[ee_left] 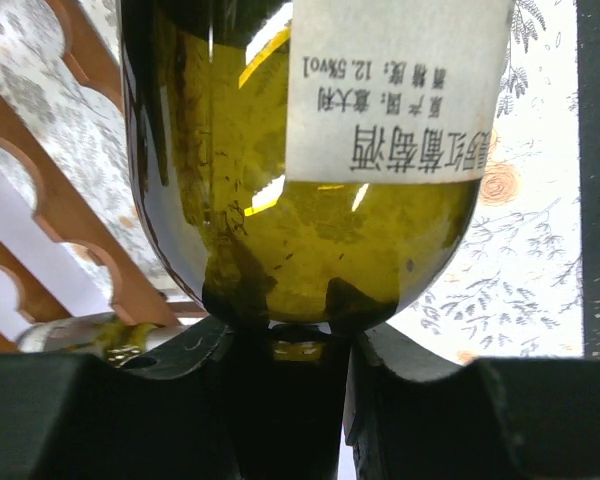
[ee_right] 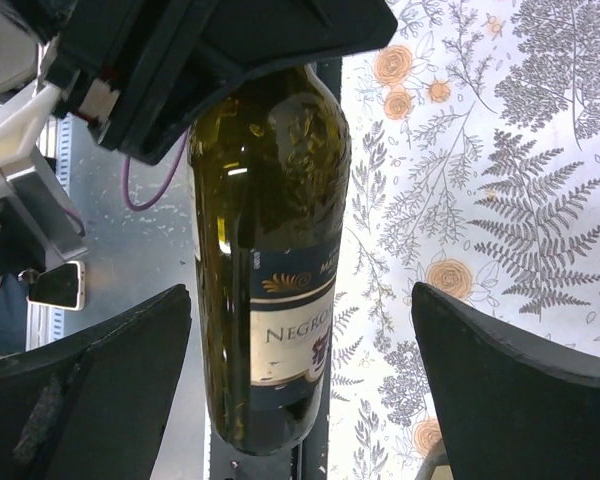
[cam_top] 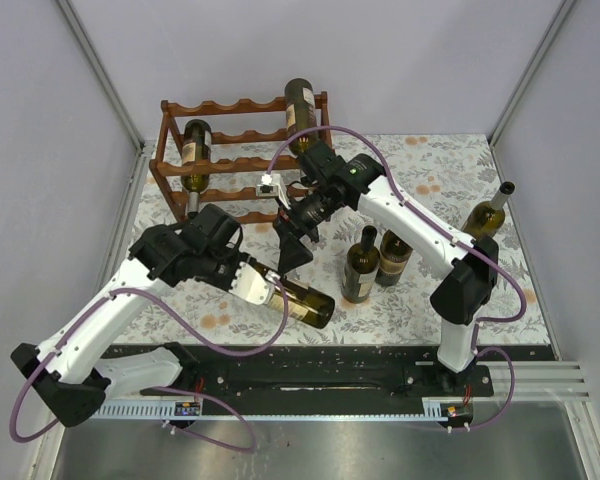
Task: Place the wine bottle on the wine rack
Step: Adjust the wine bottle.
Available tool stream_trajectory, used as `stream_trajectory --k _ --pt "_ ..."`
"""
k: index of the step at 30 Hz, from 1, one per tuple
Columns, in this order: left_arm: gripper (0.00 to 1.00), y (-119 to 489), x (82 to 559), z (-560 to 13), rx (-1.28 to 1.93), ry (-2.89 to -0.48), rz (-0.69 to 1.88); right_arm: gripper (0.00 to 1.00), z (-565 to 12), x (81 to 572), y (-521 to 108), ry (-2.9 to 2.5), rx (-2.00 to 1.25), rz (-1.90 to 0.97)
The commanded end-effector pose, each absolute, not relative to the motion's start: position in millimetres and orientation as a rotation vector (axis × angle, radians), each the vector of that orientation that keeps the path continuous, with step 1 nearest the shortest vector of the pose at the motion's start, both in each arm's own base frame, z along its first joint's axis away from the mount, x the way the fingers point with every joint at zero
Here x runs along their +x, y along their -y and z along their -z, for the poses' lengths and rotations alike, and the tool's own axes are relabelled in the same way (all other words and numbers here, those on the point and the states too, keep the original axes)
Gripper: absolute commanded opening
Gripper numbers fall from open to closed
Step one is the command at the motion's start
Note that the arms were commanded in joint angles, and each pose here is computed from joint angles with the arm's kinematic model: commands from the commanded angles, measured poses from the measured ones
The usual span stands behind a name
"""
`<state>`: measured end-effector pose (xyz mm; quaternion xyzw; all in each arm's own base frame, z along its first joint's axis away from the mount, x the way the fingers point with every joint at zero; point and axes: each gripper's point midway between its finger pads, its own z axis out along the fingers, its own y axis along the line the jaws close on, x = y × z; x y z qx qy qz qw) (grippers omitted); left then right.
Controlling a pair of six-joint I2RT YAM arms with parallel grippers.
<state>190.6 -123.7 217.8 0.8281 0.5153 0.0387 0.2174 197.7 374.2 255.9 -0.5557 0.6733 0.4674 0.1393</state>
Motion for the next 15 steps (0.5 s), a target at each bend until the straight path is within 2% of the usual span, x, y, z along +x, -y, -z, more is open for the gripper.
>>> stream_trajectory --k 1,15 --pt "0.0 135 199 -233 2.091 -1.463 -0.02 1.0 -288 205 -369 -1.858 -1.581 -1.26" --pt "0.0 75 212 -191 1.602 -1.953 0.021 0.99 -337 236 -355 -1.79 -1.404 -1.031"
